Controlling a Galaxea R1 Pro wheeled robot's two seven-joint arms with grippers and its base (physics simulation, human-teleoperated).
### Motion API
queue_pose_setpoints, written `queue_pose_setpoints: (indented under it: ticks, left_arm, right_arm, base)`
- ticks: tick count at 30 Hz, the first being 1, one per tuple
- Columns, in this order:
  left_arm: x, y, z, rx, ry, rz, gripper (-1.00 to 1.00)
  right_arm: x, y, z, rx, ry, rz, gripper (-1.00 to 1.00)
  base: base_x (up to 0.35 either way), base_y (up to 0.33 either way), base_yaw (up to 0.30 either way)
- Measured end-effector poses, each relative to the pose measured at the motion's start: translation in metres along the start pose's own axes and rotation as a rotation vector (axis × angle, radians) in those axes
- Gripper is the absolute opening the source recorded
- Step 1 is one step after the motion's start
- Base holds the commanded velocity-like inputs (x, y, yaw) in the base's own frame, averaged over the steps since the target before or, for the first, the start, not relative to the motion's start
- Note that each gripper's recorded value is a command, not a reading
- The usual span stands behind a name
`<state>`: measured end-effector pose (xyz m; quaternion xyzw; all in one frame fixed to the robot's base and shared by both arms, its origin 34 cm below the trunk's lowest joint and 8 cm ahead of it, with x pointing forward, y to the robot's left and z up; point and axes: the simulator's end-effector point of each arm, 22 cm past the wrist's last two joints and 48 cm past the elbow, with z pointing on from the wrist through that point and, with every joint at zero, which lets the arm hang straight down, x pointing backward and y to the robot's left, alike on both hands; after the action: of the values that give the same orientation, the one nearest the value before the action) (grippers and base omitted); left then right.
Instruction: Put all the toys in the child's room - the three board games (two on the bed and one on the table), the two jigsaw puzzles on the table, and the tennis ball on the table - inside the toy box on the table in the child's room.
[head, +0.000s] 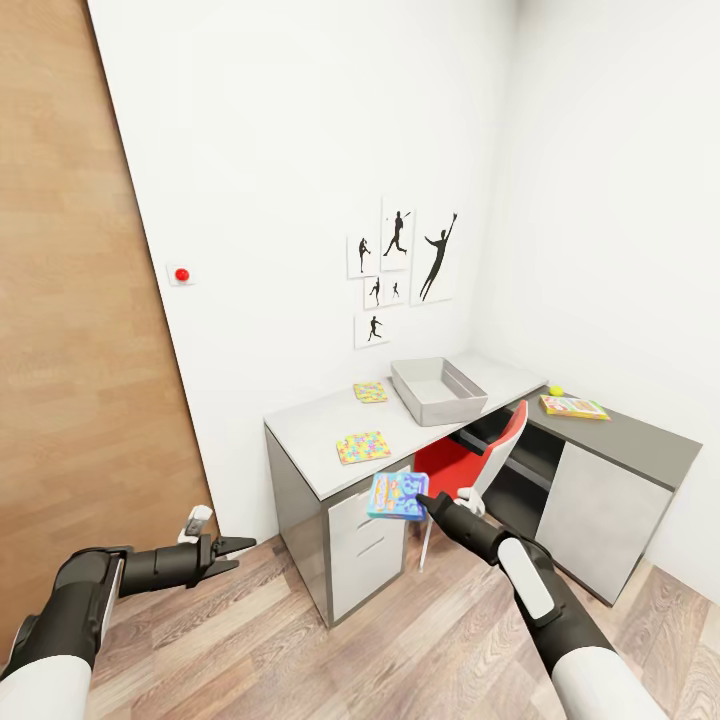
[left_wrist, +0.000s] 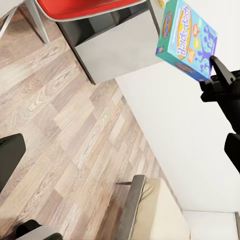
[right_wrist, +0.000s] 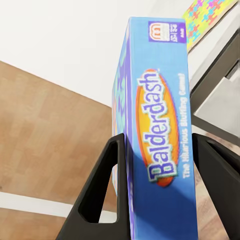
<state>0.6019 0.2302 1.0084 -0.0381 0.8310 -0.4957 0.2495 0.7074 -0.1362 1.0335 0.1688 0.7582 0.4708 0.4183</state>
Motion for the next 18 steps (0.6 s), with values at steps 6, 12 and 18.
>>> queue_pose_setpoints:
  ticks: [6,12,18]
  left_arm:
    - [0.0,0.0,0.0,0.0,-0.001,0.0,1.0]
    - [-0.001,0.001,-0.002,-0.001,-0.002,-0.001,1.0]
    - [-0.001,-0.001,-0.002,0.004,-0.001,-0.001,1.0]
  right_arm:
    - [-0.005,-0.005,-0.004,0.012,0.003,-0.007,-1.0]
    - [-0.034,0.045,-0.028,-0.066,0.045,-0.094,-1.0]
    - [-0.047,0.054,-0.066,-0.037,0.064,-0.124,-1.0]
  base:
    - [0.0,0.0,0.0]
    - [0.0,0.0,0.0]
    - [0.0,0.0,0.0]
